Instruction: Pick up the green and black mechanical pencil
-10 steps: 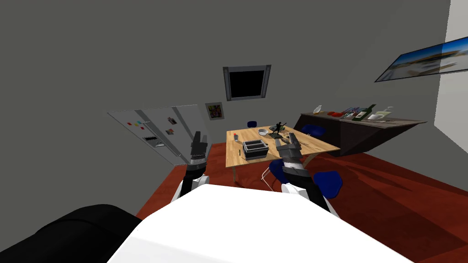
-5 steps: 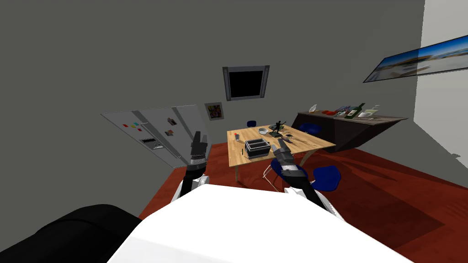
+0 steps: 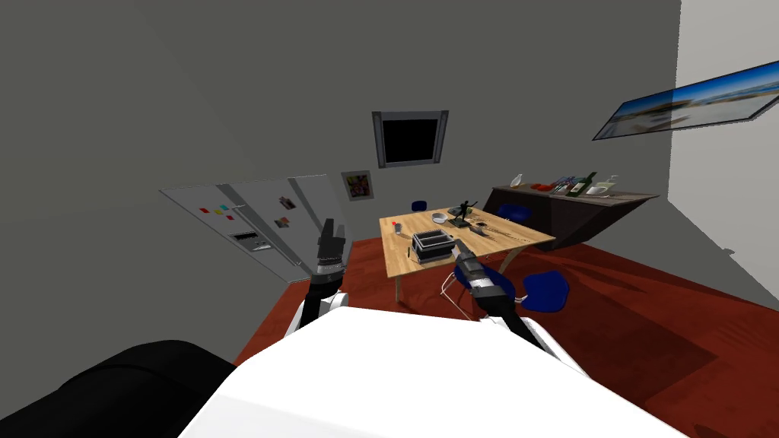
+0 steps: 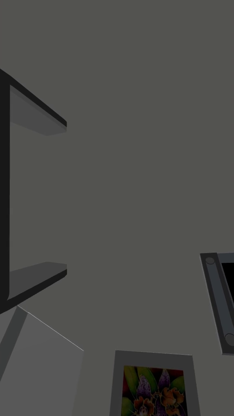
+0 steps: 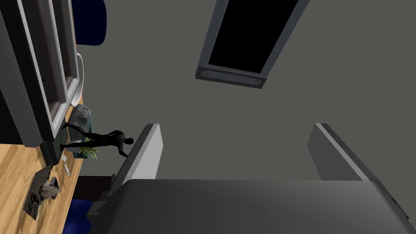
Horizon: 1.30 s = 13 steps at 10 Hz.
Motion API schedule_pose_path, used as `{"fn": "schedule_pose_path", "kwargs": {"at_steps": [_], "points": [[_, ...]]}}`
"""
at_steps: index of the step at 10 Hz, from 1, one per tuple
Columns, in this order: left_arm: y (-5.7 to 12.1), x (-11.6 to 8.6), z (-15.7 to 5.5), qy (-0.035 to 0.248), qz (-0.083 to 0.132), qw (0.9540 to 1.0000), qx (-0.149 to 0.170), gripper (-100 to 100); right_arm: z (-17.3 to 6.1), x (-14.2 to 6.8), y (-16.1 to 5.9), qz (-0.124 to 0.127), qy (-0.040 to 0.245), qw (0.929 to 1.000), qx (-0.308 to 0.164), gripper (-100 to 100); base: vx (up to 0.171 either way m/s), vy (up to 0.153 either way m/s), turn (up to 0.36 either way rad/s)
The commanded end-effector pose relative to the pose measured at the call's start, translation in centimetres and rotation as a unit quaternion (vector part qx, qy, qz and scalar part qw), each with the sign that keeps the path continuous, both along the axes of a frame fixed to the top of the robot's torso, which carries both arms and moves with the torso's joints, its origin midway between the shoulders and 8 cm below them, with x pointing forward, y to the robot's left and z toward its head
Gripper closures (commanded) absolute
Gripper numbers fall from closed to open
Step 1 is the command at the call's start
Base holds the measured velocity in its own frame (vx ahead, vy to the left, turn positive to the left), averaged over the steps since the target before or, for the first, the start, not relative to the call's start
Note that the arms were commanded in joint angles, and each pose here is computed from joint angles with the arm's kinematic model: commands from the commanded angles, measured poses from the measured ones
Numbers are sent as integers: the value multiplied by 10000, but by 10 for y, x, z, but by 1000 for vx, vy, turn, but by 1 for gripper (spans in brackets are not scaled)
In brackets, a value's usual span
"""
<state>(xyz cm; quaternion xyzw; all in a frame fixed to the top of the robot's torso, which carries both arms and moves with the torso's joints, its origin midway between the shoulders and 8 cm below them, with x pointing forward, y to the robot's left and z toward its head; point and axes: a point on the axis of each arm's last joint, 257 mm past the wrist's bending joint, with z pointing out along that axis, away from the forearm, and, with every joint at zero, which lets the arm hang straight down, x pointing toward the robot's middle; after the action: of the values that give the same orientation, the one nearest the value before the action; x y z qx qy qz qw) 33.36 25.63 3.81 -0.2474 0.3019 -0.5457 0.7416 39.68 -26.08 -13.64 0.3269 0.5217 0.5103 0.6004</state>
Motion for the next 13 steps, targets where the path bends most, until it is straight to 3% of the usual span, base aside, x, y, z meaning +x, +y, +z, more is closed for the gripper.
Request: {"fn": "schedule_pose_path", "kwargs": {"at_steps": [1, 4, 5, 9, 10, 12, 13], "points": [[0, 0, 0, 0, 0, 10000, 0, 0, -24, 4, -5, -1, 270, 9991, -333, -100, -18, 100, -37], [0, 0, 0, 0, 0, 10000, -1, 0, -77, 8, -24, -6, 880, 9891, -1181, -100, -30, 170, -48], [0, 0, 0, 0, 0, 10000, -1, 0, -83, 7, -26, -24, 945, 9884, -1189, -100, -26, 140, -24], [0, 0, 0, 0, 0, 10000, -1, 0, -152, 5, -68, -91, 1752, 9573, -2298, -100, 4, 172, -5], [0, 0, 0, 0, 0, 10000, -1, 0, -158, 3, -72, -105, 1813, 9558, -2314, -100, 12, 133, -1], [0, 0, 0, 0, 0, 10000, 0, 0, -189, -1, -100, -167, 2212, 9329, -2839, -100, 15, 135, 38], [0, 0, 0, 0, 0, 10000, 0, 0, -189, -1, -100, -167, 2212, 9329, -2839, -100, 5, 125, -5]]}}
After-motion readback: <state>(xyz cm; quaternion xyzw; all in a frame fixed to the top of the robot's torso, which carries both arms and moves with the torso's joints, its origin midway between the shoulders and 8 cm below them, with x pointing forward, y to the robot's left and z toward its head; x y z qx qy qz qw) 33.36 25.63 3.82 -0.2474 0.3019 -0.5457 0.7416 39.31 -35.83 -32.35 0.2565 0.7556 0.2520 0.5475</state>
